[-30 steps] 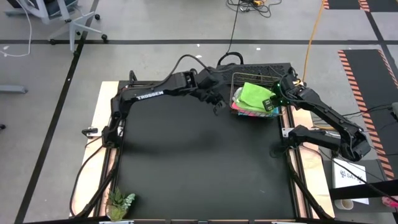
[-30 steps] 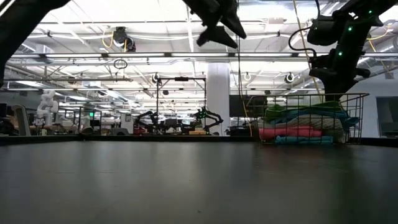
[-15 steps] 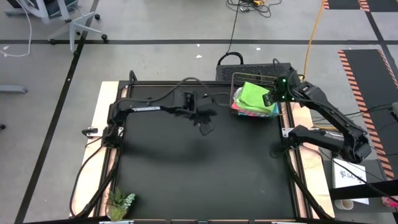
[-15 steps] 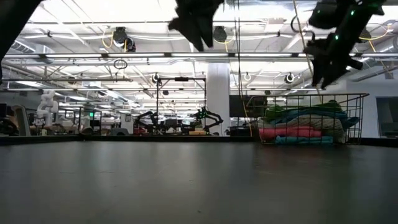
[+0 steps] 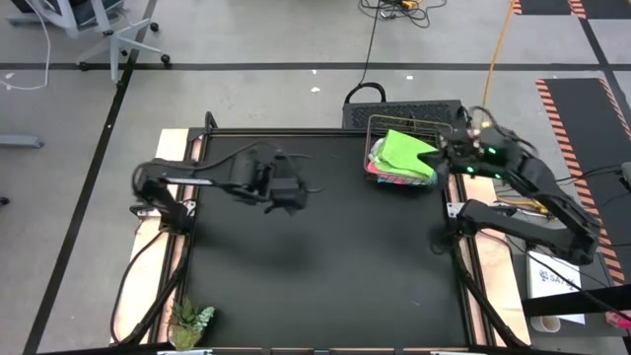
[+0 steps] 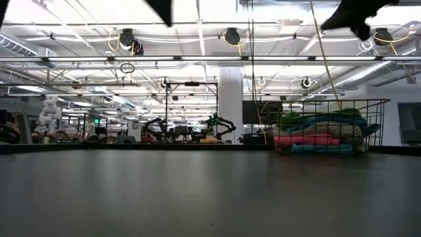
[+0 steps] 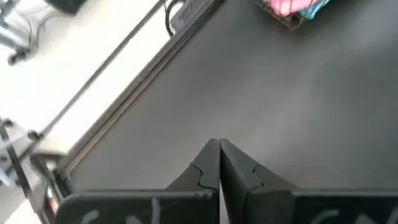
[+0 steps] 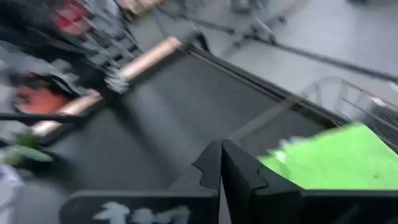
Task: Fold microfiber towels
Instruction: Return to Home Position
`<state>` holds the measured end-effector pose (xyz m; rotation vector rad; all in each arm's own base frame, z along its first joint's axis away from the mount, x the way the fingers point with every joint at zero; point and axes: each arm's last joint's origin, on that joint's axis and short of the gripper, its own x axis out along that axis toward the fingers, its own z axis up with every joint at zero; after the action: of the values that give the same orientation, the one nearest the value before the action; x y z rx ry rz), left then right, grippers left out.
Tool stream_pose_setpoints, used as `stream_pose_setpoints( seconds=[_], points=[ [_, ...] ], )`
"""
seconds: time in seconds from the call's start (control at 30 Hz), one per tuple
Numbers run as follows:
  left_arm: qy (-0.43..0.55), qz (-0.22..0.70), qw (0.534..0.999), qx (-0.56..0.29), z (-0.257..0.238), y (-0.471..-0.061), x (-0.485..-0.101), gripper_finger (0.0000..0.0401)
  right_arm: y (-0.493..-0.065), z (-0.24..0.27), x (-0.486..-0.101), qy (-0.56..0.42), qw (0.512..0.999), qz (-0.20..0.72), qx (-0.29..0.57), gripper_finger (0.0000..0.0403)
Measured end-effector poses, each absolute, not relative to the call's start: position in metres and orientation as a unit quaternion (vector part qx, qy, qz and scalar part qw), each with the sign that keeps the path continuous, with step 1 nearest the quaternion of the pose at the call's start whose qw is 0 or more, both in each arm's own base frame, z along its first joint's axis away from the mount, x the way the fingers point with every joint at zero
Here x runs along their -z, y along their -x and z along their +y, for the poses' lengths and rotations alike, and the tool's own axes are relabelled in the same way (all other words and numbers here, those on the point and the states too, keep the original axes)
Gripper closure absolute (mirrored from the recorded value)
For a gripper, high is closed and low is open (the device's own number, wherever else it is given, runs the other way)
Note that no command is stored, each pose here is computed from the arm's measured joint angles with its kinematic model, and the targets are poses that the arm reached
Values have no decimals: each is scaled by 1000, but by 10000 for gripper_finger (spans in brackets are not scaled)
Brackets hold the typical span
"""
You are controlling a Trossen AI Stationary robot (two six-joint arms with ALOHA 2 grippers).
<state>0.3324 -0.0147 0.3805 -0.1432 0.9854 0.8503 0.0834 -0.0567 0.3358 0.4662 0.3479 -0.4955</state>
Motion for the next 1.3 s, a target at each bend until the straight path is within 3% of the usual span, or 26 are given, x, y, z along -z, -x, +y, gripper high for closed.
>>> stream_pose_setpoints(
  seconds=[0.2, 0.37, 0.53, 0.67, 0.9, 1.13, 1.3],
  points=[
    [117, 431, 793, -414, -19, -277, -360, 399, -54, -27, -348, -218, 953, 87, 190, 402],
    [165, 336, 859, -350, -23, -246, -325, 399, -43, -13, -348, -189, 976, 47, 93, 403],
    [199, 230, 915, -265, -19, -223, -281, 400, -64, -18, -325, -185, 982, -20, -16, 403],
    [228, 186, 926, -236, -9, -202, -245, 400, -86, -26, -285, -217, 975, -38, -43, 403],
    [249, 126, 942, -186, 5, -170, -209, 400, -102, -26, -248, -247, 966, -69, -39, 403],
    [281, 26, 946, -161, 17, -147, -168, 400, -113, -21, -220, -270, 962, -32, 7, 403],
    [293, 21, 942, -165, 20, -139, -151, 400, -127, -19, -199, -255, 965, 14, 63, 403]
  ],
)
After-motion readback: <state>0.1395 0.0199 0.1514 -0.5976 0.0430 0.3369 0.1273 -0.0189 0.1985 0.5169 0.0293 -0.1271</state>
